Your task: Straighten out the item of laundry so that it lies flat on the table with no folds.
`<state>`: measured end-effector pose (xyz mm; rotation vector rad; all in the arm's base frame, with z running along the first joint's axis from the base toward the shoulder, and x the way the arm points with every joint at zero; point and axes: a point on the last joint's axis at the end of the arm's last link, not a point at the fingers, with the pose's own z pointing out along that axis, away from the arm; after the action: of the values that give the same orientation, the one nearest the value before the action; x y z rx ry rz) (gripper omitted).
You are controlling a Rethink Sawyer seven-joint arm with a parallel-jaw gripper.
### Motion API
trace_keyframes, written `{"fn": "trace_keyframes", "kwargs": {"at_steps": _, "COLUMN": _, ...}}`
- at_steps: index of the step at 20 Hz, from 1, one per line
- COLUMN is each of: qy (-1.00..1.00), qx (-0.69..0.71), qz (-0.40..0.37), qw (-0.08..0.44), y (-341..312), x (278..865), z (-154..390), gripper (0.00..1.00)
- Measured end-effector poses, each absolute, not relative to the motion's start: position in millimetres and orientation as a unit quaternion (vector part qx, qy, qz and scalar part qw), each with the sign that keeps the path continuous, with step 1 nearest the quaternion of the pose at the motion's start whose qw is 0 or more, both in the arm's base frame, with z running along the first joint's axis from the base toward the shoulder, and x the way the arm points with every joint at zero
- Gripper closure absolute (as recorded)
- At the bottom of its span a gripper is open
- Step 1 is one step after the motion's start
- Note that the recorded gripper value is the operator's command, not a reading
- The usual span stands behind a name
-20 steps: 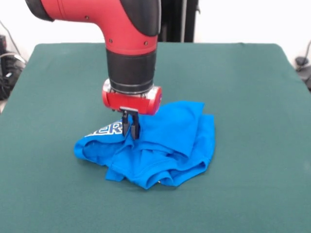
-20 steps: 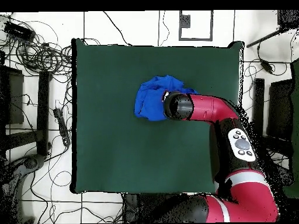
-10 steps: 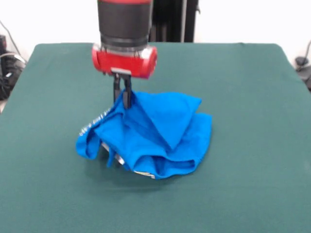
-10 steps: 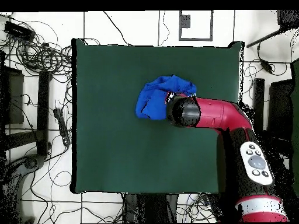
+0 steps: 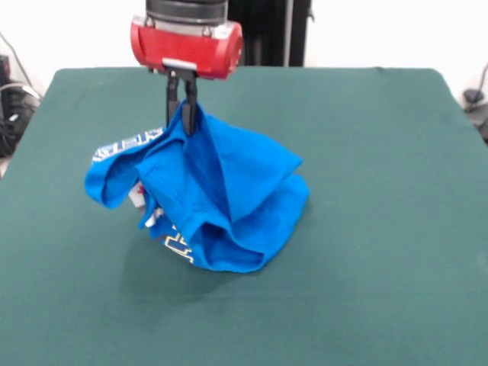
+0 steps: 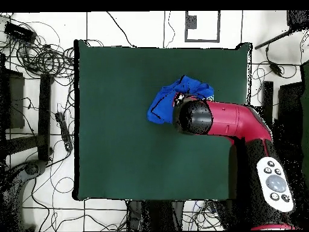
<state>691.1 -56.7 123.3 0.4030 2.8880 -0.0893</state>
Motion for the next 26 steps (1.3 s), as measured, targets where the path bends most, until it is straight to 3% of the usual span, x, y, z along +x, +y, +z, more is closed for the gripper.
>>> {"fn": "trace_keyframes", "kwargs": {"at_steps": 26, "qy": 0.984, "qx": 0.14, "qz": -0.044, "qw": 0.1, "y": -59.7, "x": 689.8, "z": 168.4, "gripper": 1.0}}
